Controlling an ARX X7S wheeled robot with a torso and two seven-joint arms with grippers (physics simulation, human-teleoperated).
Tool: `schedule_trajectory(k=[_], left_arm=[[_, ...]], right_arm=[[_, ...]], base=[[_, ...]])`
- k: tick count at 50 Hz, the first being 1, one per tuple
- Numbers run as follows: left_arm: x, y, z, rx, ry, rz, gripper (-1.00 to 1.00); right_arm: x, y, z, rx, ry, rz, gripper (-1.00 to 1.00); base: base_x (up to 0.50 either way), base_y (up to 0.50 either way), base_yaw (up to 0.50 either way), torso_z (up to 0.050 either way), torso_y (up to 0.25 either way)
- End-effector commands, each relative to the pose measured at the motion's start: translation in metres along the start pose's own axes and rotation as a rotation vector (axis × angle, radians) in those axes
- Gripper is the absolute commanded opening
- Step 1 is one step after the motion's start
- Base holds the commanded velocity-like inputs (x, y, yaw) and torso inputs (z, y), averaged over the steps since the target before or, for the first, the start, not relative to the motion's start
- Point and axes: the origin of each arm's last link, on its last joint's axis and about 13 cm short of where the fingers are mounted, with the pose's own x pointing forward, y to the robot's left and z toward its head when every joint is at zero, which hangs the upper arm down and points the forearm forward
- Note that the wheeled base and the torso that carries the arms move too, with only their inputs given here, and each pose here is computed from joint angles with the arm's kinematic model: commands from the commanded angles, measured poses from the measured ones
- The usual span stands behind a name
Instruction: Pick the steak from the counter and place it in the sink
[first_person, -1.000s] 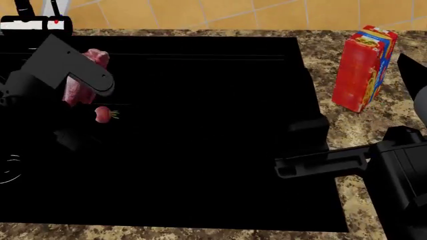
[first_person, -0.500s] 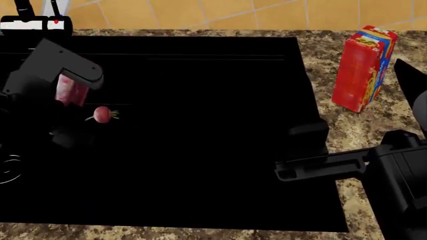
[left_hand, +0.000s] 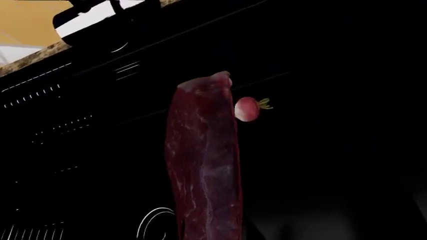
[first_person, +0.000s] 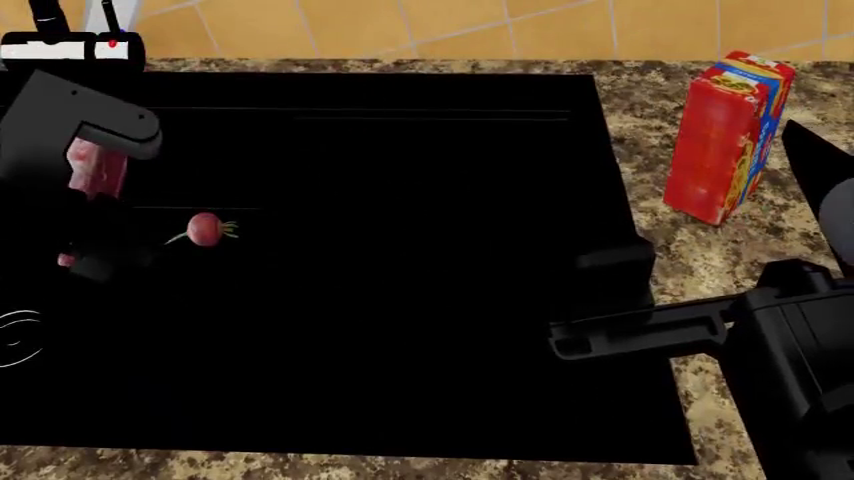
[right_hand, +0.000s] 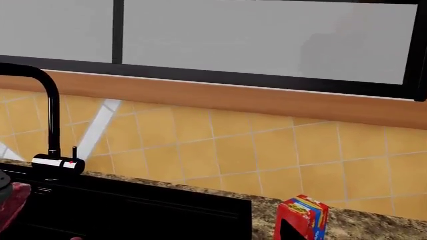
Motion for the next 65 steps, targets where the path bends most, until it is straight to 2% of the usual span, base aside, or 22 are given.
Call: schedule_trajectory(k=[1,18,44,65], left_arm=[[0.006,0.008,-0.001,-0.04,0.021,0.052,-1.0],[0.029,0.007,-0.024,-0.086,0.103,0.045,-1.0],[0.051,-0.028,-0.063,-0.095,0.167,-0.084,-1.0],[0.058,-0.041,-0.088,-0.109,0.233,-0.084,-1.0]], right_arm=[[0.001,0.0,-0.002,0.006,0.004,0.004,1.0],[0.002,0.0,-0.006,0.011,0.013,0.004,1.0],[0.002,-0.001,-0.013,0.029,0.022,0.009,1.0],[0.002,-0.001,-0.013,0.034,0.021,0.01,1.0]], base=[[0.0,0.0,0.0,0.0,0.0],[0.0,0.0,0.0,0.0,0.001],[0.0,0.0,0.0,0.0,0.0],[0.0,0.0,0.0,0.0,0.0]])
